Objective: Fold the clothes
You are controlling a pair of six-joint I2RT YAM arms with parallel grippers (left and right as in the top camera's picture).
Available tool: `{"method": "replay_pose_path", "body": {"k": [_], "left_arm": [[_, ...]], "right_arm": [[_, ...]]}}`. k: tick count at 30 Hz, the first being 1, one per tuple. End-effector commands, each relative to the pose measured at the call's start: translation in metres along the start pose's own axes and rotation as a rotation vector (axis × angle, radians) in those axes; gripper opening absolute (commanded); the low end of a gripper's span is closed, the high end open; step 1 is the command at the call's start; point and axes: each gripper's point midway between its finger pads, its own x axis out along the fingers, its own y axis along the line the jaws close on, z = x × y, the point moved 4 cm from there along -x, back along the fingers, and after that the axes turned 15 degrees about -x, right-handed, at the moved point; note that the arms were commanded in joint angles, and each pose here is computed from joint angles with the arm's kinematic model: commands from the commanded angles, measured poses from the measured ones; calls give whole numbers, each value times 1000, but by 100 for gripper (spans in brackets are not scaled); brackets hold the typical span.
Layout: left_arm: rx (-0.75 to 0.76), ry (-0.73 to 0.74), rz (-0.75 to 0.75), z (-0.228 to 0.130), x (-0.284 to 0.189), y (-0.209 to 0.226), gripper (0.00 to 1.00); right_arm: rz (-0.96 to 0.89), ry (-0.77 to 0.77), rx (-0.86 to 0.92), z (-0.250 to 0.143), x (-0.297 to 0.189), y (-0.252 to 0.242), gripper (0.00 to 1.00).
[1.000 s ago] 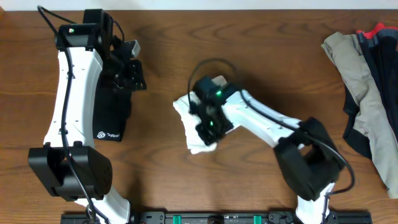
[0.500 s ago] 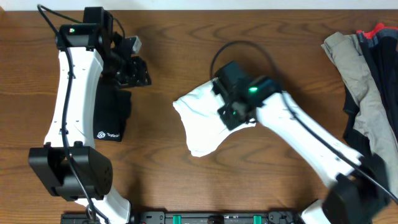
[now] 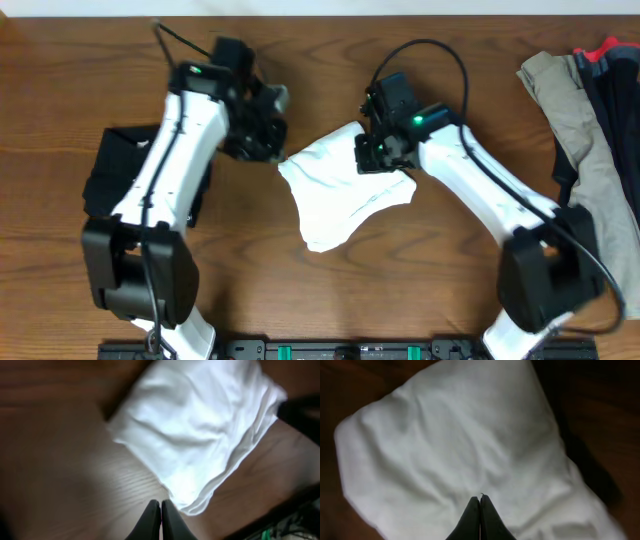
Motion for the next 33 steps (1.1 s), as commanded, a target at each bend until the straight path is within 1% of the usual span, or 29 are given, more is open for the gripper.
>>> {"method": "replay_pose_path", "body": {"k": [1, 4, 7, 9, 10, 12, 14, 17, 20, 22, 24, 26, 29, 30, 31, 33], "left_arm": [[-81, 31, 2, -14, 33, 4, 7], [-105, 14, -7, -21, 68, 8, 9], [-116, 5, -12, -32, 96, 16, 9], [-140, 6, -6, -40, 111, 26, 9], [-166, 9, 13, -45, 116, 33, 7], [-242, 18, 94, -55, 121, 54, 6], [-272, 34, 140, -63, 123, 67, 6], [-315, 57, 172, -69, 120, 81, 6], [-342, 53, 171, -69, 111, 86, 6], [-350, 38, 161, -68, 99, 84, 6], [-336, 9, 134, -65, 81, 75, 6], [-285, -32, 44, -62, 60, 56, 7], [-212, -134, -91, -56, 31, 27, 17], [-181, -176, -123, -53, 22, 18, 17], [-155, -212, -145, -51, 15, 11, 22], [-123, -256, -172, -47, 9, -1, 23]], "right_arm": [[82, 40, 59, -1, 26, -1, 1], [105, 51, 67, 0, 45, -4, 1], [93, 66, 81, -2, 58, -12, 1], [42, 84, 94, -6, 64, -24, 1], [5, 91, 101, -7, 65, -31, 1], [-100, 105, 119, -12, 63, -52, 1], [-159, 109, 102, -13, 59, -67, 1], [-163, 108, 55, -12, 56, -82, 1], [-167, 101, 77, -11, 51, -98, 1], [-95, 93, 52, -10, 46, -101, 1], [59, 72, -6, -9, 37, -91, 3], [199, 47, -34, -9, 24, -80, 5], [316, 45, -7, -14, 6, -71, 8], [334, 51, 3, -16, 3, -69, 9], [347, 56, -2, -17, 1, -67, 9], [362, 66, -30, -20, 0, -63, 11]]}}
